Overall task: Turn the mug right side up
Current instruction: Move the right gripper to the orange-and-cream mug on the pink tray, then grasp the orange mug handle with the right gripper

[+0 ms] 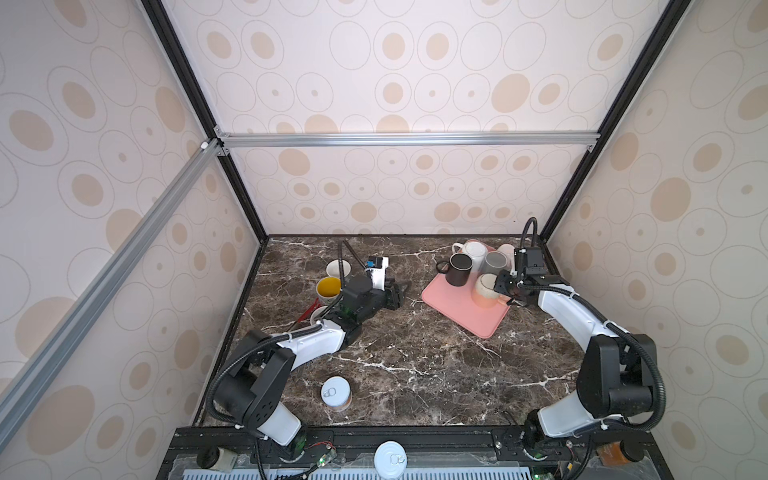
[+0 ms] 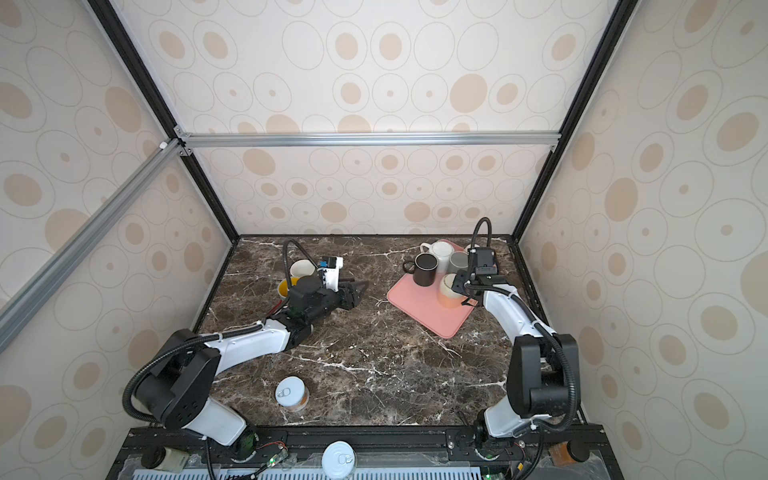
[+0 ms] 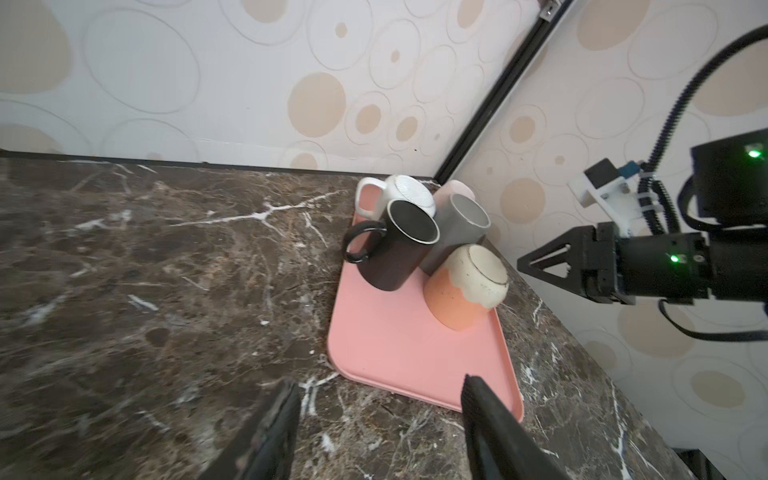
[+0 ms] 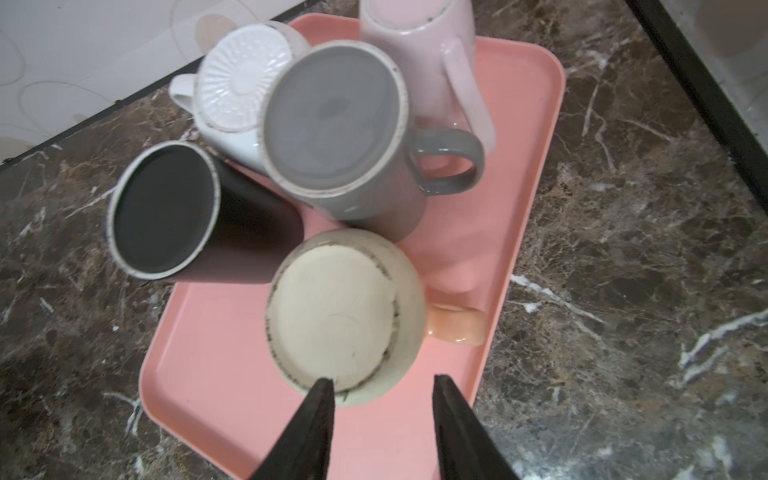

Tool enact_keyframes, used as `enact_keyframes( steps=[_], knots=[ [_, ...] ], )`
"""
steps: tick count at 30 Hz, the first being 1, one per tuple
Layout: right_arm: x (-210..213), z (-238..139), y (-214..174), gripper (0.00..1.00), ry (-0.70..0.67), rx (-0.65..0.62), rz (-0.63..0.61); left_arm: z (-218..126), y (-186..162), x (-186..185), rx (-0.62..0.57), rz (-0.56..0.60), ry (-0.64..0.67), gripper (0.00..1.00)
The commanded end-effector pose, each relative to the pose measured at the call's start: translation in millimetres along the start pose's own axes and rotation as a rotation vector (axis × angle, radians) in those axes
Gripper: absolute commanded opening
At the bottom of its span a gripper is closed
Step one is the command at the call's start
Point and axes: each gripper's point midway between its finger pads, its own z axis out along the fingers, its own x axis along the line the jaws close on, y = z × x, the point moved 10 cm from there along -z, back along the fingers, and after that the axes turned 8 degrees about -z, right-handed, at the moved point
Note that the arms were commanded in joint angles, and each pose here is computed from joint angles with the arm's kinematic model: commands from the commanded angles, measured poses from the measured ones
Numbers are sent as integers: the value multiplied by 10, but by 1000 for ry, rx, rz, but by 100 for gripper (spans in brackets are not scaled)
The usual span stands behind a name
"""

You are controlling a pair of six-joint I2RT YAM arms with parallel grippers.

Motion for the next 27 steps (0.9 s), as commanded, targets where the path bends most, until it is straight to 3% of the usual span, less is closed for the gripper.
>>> enact_keyframes(
  steps=[1,6,16,27],
  knots=[
    [-145,142,31,43,8,38,72,219,-42,-249,38,-8,-116,62],
    [-317,306,129,42,0,76,106,489,-234,-380,126,-33,-189,62],
    [-425,626,164,39,14,147,105,649,-353,-378,185,-48,-210,62],
    [-402,625,-172,34,99,234,123,673,-398,-339,201,-52,-189,62]
  ],
)
